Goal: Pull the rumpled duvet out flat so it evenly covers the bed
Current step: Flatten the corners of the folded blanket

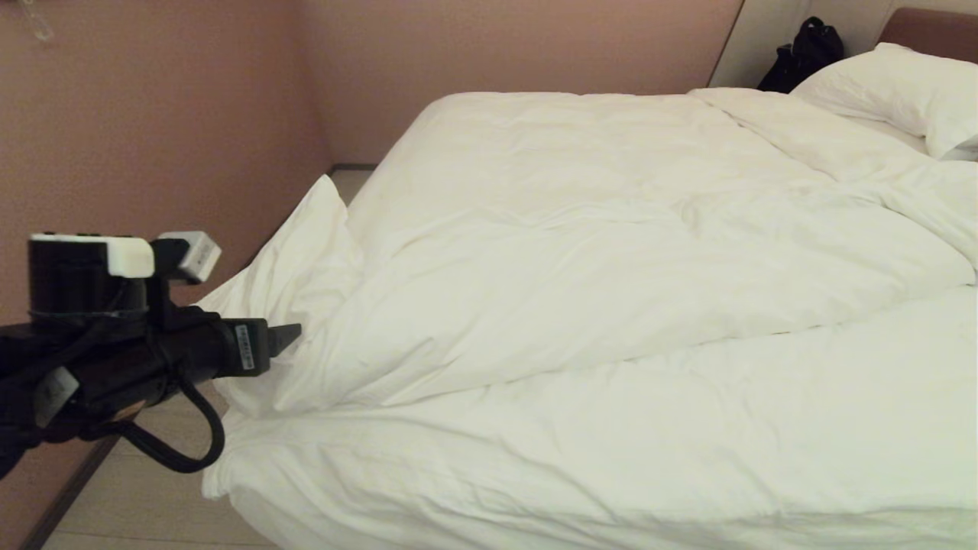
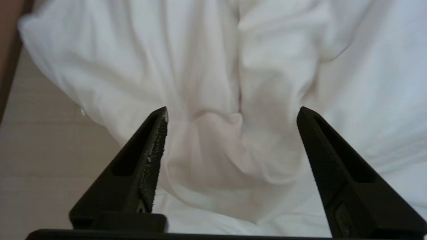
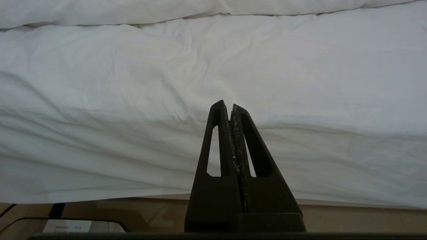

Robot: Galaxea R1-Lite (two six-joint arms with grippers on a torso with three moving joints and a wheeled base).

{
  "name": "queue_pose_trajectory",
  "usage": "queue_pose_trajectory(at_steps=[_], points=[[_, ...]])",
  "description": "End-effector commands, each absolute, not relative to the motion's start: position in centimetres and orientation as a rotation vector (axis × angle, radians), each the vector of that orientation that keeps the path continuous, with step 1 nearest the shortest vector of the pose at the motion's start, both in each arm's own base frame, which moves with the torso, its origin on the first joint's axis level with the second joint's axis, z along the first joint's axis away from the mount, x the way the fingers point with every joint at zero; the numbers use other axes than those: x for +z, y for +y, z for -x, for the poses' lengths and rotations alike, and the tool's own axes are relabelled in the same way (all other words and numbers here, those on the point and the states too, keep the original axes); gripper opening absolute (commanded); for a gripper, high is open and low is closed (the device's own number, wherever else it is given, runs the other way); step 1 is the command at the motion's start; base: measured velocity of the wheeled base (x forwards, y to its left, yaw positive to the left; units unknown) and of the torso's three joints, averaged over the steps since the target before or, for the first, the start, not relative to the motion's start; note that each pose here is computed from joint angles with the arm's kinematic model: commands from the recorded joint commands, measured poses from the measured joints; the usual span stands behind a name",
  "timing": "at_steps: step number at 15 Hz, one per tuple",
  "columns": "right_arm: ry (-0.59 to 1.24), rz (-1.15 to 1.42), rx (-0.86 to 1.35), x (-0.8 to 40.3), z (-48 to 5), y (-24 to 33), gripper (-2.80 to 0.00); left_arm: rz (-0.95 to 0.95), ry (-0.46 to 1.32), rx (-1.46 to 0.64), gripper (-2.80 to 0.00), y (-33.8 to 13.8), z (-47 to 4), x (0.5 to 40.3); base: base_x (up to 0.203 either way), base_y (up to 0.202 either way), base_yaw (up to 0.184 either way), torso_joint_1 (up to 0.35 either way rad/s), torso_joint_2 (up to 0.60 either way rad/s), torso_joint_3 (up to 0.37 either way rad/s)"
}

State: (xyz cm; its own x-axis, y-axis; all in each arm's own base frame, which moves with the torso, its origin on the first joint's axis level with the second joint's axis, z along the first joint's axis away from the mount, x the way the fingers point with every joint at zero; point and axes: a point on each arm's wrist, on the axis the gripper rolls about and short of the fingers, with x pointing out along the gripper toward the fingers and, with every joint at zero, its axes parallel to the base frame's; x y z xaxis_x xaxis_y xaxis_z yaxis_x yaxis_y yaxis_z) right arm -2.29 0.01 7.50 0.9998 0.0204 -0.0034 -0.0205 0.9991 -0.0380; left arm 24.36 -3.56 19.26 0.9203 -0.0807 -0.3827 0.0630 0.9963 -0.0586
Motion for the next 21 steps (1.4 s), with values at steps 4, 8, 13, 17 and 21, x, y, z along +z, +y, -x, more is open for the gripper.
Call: queue_pose_trajectory(at_steps=[4, 8, 13, 17, 21], points=[[0.004, 0.038, 0.022, 7.5, 2.3, 0.0, -2.8, 0.063, 0.235, -0.079, 0.0, -3.1, -21.1, 23.4, 0.0, 0.0, 0.0, 0.0, 0.0, 0.0], [0.004, 0.038, 0.022, 7.5, 2.3, 0.0, -2.8, 0.067, 0.207, -0.081, 0.0, -3.1, -21.2, 24.1, 0.0, 0.0, 0.0, 0.0, 0.0, 0.0], [0.004, 0.038, 0.022, 7.5, 2.3, 0.0, -2.8, 0.077, 0.219, -0.079, -2.8, -3.4, -23.5, 24.2, 0.0, 0.0, 0.0, 0.0, 0.0, 0.0], [0.004, 0.038, 0.022, 7.5, 2.3, 0.0, -2.8, 0.128, 0.232, -0.037, -2.8, -2.8, -27.3, 23.7, 0.0, 0.0, 0.0, 0.0, 0.0, 0.0], [0.004, 0.038, 0.022, 7.5, 2.3, 0.0, -2.8, 0.124, 0.164, -0.019, -2.8, -1.7, -34.7, 23.6, 0.0, 0.0, 0.0, 0.0, 0.0, 0.0]])
